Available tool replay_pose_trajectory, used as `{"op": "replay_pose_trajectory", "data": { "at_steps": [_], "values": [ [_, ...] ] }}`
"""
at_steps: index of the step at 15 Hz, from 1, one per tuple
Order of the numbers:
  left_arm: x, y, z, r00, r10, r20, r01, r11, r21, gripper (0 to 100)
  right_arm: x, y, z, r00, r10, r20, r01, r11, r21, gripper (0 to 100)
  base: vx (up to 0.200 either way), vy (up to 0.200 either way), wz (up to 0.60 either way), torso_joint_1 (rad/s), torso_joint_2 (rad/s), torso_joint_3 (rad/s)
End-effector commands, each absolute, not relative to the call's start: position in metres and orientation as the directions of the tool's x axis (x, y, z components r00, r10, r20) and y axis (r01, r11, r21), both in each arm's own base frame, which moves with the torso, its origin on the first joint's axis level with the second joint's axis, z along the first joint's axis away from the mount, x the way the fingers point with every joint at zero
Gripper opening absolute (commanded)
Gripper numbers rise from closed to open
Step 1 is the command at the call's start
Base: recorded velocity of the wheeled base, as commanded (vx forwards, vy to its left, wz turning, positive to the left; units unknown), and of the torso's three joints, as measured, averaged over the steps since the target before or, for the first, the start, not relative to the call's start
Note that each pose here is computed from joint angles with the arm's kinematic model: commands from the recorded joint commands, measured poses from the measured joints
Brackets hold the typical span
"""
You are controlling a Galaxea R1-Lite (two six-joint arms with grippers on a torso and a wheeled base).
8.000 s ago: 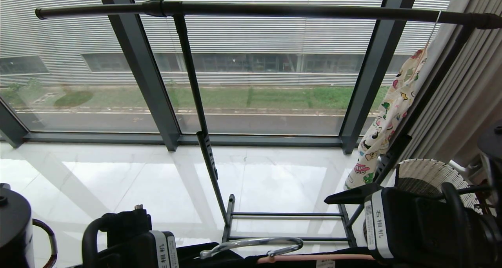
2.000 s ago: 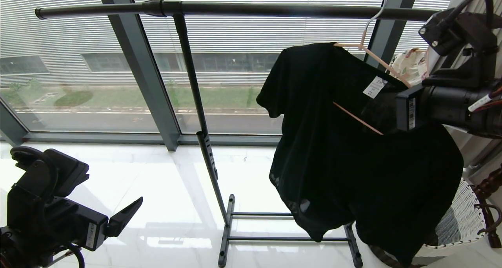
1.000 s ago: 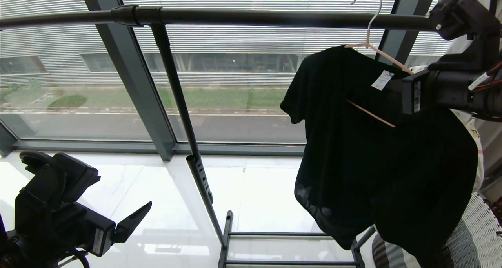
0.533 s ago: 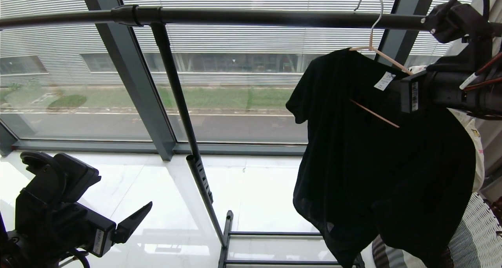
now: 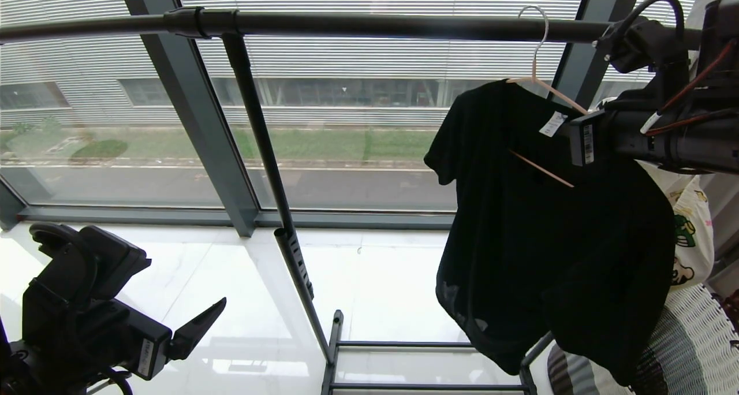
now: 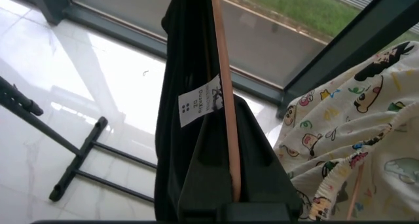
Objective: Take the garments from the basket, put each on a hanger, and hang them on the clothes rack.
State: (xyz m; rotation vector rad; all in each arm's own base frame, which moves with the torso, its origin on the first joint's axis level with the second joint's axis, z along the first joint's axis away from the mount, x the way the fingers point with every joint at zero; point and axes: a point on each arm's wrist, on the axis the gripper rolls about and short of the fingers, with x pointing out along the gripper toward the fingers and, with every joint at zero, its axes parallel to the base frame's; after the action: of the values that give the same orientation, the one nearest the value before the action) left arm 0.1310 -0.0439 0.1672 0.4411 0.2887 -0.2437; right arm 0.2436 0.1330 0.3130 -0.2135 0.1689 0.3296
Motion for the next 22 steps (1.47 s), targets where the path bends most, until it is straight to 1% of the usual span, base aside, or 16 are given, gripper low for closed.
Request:
{"op": "replay_pose_trajectory", "data": {
  "at_steps": [1,3,4,6,8,10,12,13,15,17,18,19,20,21,22],
  "values": [
    [0.131,-0.044,0.167,0.931,-0.169,-0.324,0.292,0.877,0.382,100,0.247,0.135,0.311,0.931,0.302,-0.205,-0.339,0.923,-0.181,0,0.0,0.0,0.0,0.0,0.0,0.0],
    [0.131,-0.044,0.167,0.93,-0.169,-0.325,0.293,0.876,0.382,100,0.245,0.134,0.312,0.931,0.301,-0.206,-0.339,0.923,-0.18,0,0.0,0.0,0.0,0.0,0.0,0.0],
    [0.131,-0.044,0.167,0.931,-0.169,-0.324,0.292,0.877,0.382,100,0.244,0.133,0.313,0.932,0.302,-0.202,-0.338,0.924,-0.179,100,0.0,0.0,0.0,0.0,0.0,0.0],
    [0.13,-0.043,0.167,0.932,-0.169,-0.321,0.291,0.877,0.382,100,0.236,0.129,0.319,0.935,0.304,-0.182,-0.335,0.926,-0.176,100,0.0,0.0,0.0,0.0,0.0,0.0],
    [0.123,-0.041,0.167,0.937,-0.17,-0.305,0.283,0.882,0.378,100,0.215,0.116,0.33,0.943,0.301,-0.142,-0.323,0.931,-0.169,100,0.0,0.0,0.0,0.0,0.0,0.0],
    [0.109,-0.035,0.162,0.943,-0.165,-0.289,0.27,0.887,0.374,100,0.184,0.094,0.335,0.951,0.287,-0.111,-0.303,0.939,-0.163,100,0.0,0.0,0.0,0.0,0.0,0.0],
    [0.094,-0.027,0.156,0.957,-0.128,-0.261,0.222,0.901,0.374,100,0.151,0.076,0.335,0.953,0.29,-0.087,-0.3,0.944,-0.135,100,0.0,0.0,0.0,0.0,0.0,0.0],
    [0.084,-0.018,0.15,0.97,-0.037,-0.241,0.128,0.919,0.373,100,0.124,0.061,0.326,0.954,0.287,-0.092,-0.296,0.949,-0.107,100,0.0,0.0,0.0,0.0,0.0,0.0],
    [0.066,-0.005,0.138,0.971,0.113,-0.213,-0.035,0.94,0.338,100,0.084,0.037,0.301,0.962,0.263,-0.072,-0.269,0.959,-0.094,100,0.0,0.0,0.0,0.0,0.0,0.0],
    [0.04,0.004,0.116,0.956,0.237,-0.171,-0.169,0.926,0.337,100,0.046,0.017,0.281,0.97,0.241,-0.015,-0.242,0.967,-0.075,100,0.0,0.0,0.0,0.0,0.0,0.0],
    [0.027,0.006,0.112,0.952,0.278,-0.131,-0.222,0.917,0.331,100,0.029,0.008,0.271,0.976,0.216,0.017,-0.215,0.975,-0.06,100,0.0,0.0,0.0,0.0,0.0,0.0],
    [0.013,0.007,0.103,0.941,0.311,-0.136,-0.251,0.907,0.337,100,0.013,0.0,0.258,0.986,0.166,0.032,-0.164,0.985,-0.055,100,0.0,0.0,0.0,0.0,0.0,0.0],
    [-0.002,0.009,0.091,0.928,0.35,-0.125,-0.291,0.893,0.343,100,0.001,-0.004,0.243,0.995,0.103,0.015,-0.101,0.993,-0.06,100,0.0,0.0,0.0,0.0,0.0,0.0],
    [-0.018,0.01,0.086,0.918,0.388,-0.084,-0.338,0.873,0.351,100,-0.013,-0.008,0.228,1.0,0.021,-0.008,-0.022,0.998,-0.064,100,0.0,0.0,0.0,0.0,0.0,0.0],
    [-0.024,0.01,0.089,0.912,0.405,-0.06,-0.362,0.866,0.345,100,-0.022,-0.008,0.22,0.999,-0.026,-0.021,0.025,0.998,-0.066,100,0.0,0.0,0.0,0.0,0.0,0.0]
  ]
}}
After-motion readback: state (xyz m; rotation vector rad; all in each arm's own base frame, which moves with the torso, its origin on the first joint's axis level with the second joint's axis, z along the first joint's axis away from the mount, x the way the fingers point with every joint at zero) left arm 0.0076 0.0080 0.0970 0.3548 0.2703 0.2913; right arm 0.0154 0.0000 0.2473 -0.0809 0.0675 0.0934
